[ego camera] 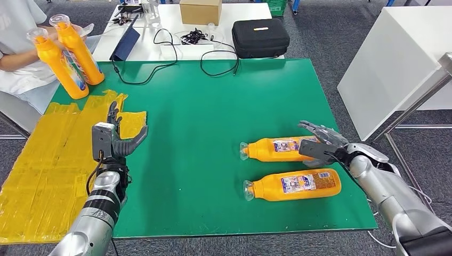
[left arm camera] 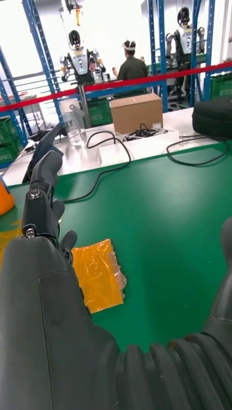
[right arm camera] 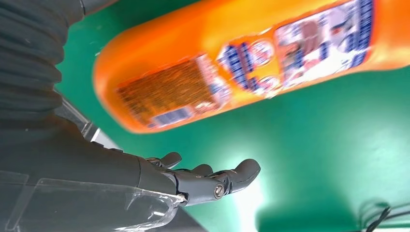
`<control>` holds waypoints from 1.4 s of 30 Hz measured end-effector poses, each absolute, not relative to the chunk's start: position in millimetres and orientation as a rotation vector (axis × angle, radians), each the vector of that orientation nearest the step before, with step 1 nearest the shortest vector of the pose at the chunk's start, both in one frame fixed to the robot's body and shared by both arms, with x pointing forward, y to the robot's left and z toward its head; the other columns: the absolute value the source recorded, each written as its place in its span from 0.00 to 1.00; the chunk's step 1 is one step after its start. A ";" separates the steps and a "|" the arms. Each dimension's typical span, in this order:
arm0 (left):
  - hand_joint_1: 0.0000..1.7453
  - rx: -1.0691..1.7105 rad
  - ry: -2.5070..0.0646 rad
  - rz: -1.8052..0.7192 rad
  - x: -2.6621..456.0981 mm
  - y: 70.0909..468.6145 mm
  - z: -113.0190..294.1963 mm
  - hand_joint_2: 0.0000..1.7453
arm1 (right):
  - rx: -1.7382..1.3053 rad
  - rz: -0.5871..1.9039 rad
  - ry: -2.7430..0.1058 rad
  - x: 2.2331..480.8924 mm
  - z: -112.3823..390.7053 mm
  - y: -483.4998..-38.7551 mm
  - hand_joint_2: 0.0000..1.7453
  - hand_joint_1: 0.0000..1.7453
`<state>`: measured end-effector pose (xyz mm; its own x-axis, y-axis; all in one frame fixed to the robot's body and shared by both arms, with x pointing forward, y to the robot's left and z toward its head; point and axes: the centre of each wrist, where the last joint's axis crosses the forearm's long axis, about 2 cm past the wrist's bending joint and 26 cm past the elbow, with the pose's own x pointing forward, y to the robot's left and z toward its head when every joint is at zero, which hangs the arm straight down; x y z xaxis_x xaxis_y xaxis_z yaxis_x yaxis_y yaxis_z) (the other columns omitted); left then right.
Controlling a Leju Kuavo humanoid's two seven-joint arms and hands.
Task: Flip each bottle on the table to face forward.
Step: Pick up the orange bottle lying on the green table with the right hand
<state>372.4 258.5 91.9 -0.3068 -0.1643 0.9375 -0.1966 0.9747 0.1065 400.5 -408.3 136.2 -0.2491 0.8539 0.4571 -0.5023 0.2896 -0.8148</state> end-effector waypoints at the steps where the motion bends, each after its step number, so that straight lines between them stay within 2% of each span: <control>1: 0.00 0.261 -1.889 0.033 372.4 258.5 91.7 1.00 | -0.372 1.336 -1.262 401.0 135.0 -406.0 1.00 0.00; 12: 0.00 0.238 -1.878 0.031 373.0 252.3 90.4 1.00 | -0.420 1.387 -1.183 408.0 122.8 -375.3 1.00 0.00; 14: 0.00 0.233 -1.873 0.031 372.7 250.7 89.8 1.00 | -0.450 1.401 -1.154 407.7 118.4 -368.1 1.00 0.04; 15: 0.00 0.231 -1.871 0.030 372.5 249.9 89.4 1.00 | -0.465 1.409 -1.138 407.5 116.4 -364.9 1.00 0.08; 18: 0.00 0.225 -1.863 0.030 372.2 247.5 89.0 1.00 | -0.532 1.445 -1.071 408.1 112.5 -355.5 1.00 0.29; 20: 0.00 0.223 -1.854 0.031 372.1 245.8 88.9 1.00 | -0.619 1.469 -1.007 408.6 110.3 -348.0 1.00 0.55; 22: 0.00 0.223 -1.843 0.031 371.7 244.2 88.8 1.00 | -0.729 1.484 -0.937 408.7 107.5 -339.0 1.00 0.76; 29: 0.00 0.219 -1.819 0.021 370.0 239.8 87.5 1.00 | -0.878 1.491 -0.867 407.3 100.6 -319.2 1.00 0.80; 34: 0.00 0.219 -1.817 0.021 369.6 239.3 87.1 1.00 | -0.895 1.488 -0.870 407.6 99.9 -315.2 1.00 0.98; 42: 0.00 0.215 -1.812 0.017 366.0 239.3 84.8 1.00 | -1.009 1.376 -1.064 400.0 92.0 -296.8 1.00 1.00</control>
